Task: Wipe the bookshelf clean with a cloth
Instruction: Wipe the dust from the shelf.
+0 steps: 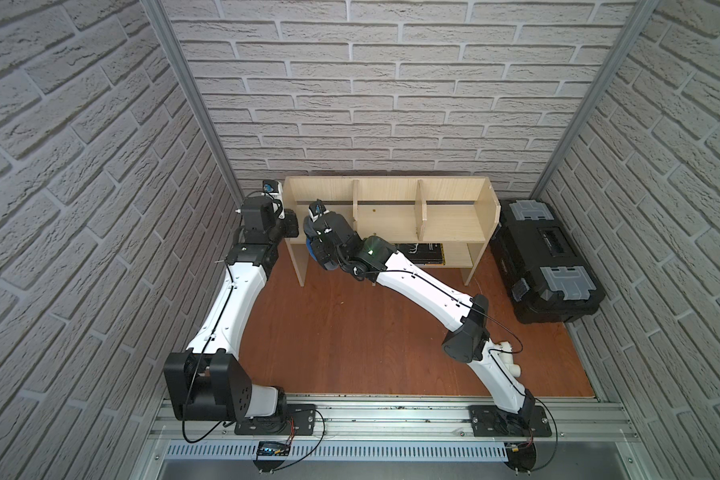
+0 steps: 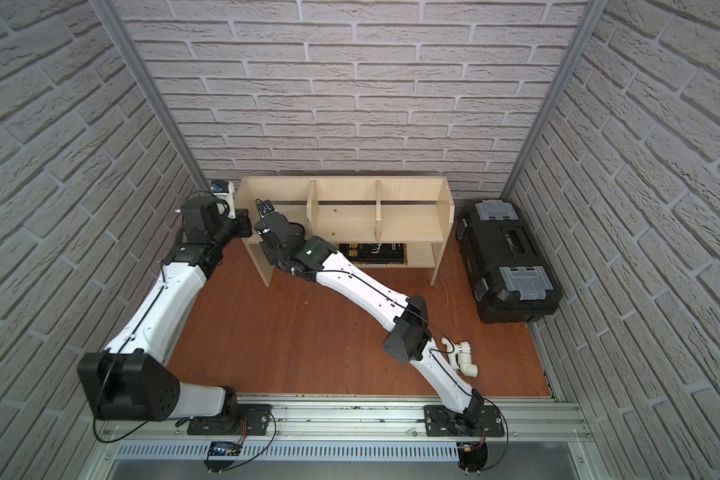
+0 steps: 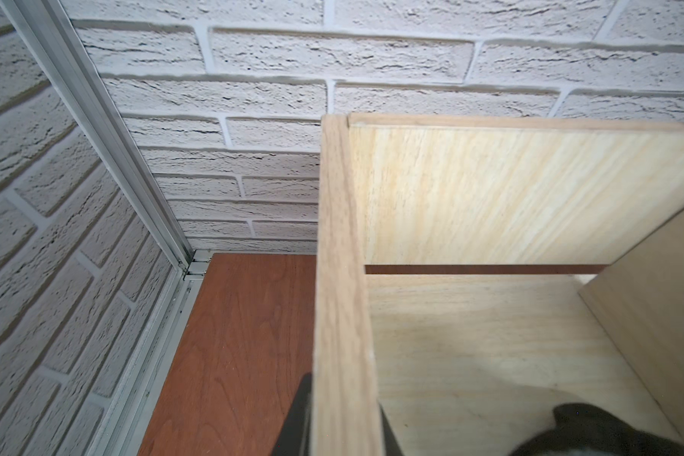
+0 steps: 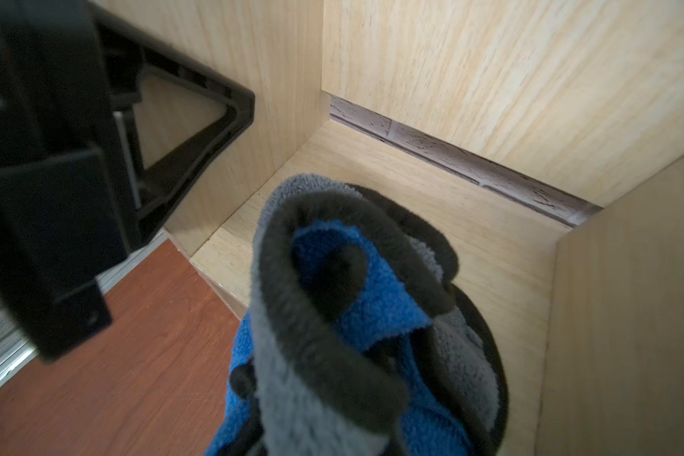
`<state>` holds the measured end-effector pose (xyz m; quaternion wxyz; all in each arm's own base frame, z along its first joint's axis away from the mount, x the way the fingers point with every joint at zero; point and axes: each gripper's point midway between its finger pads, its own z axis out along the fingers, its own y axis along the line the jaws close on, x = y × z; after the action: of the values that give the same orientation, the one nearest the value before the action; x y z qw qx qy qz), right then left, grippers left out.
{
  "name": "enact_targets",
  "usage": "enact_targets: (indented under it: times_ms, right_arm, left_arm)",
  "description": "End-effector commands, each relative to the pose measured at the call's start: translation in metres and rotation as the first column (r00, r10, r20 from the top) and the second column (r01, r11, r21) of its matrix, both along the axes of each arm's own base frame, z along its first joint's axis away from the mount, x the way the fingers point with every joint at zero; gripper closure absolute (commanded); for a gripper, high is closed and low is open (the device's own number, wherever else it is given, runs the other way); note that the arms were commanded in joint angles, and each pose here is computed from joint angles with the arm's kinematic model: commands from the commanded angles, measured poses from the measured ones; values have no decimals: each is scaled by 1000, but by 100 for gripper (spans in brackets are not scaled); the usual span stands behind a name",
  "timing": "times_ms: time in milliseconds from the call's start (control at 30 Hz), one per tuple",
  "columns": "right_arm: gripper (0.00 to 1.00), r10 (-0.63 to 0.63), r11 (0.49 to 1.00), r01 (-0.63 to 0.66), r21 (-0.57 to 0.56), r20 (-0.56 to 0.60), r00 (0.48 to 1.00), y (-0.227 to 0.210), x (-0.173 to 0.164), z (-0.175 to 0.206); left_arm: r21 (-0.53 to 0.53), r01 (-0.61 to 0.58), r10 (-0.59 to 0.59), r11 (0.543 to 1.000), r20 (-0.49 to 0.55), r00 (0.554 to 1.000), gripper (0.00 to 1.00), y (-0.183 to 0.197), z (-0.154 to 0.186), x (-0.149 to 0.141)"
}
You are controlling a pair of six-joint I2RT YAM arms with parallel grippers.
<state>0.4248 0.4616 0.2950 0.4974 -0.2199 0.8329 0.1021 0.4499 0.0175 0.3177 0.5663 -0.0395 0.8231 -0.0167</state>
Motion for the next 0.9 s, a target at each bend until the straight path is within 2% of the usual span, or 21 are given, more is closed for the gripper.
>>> enact_targets:
  times_ms: [0, 133, 267, 433, 500, 567, 667, 867]
  right_arm:
    - [97, 45, 998, -45, 40, 10, 999, 5, -10, 17]
    - [97, 92, 995, -93, 29, 37, 995, 6, -34, 32]
    - [97, 113, 992, -119, 34, 138, 984, -6, -59, 83]
    - [97, -17, 999, 7, 36, 282, 959, -65, -66, 154]
    - [98, -97, 995, 91, 34, 304, 948, -94, -59, 165]
    - [97, -190, 982, 182, 55, 281, 941, -127, -46, 165]
    - [97, -269, 962, 251, 111, 198, 943, -162, -26, 151]
    - [97, -315, 941, 305, 145, 54, 948, -188, 5, 102]
  left_arm:
    - [-90, 59, -59, 994, 3, 998, 100, -15, 1, -6]
    - [-93, 57, -57, 994, -2, 998, 100, -13, -2, -5]
    - [-92, 55, -55, 994, -5, 998, 100, -13, -3, -5]
    - [-90, 52, -52, 995, -3, 999, 100, -12, -3, -5]
    - [-90, 53, -53, 995, -5, 999, 100, -12, -3, -5]
    - [-92, 53, -54, 994, -5, 999, 100, -13, -3, -5]
    - [-90, 52, -53, 995, -4, 999, 100, -12, -3, -5]
    - [-91, 53, -53, 994, -5, 999, 100, -12, -3, -5]
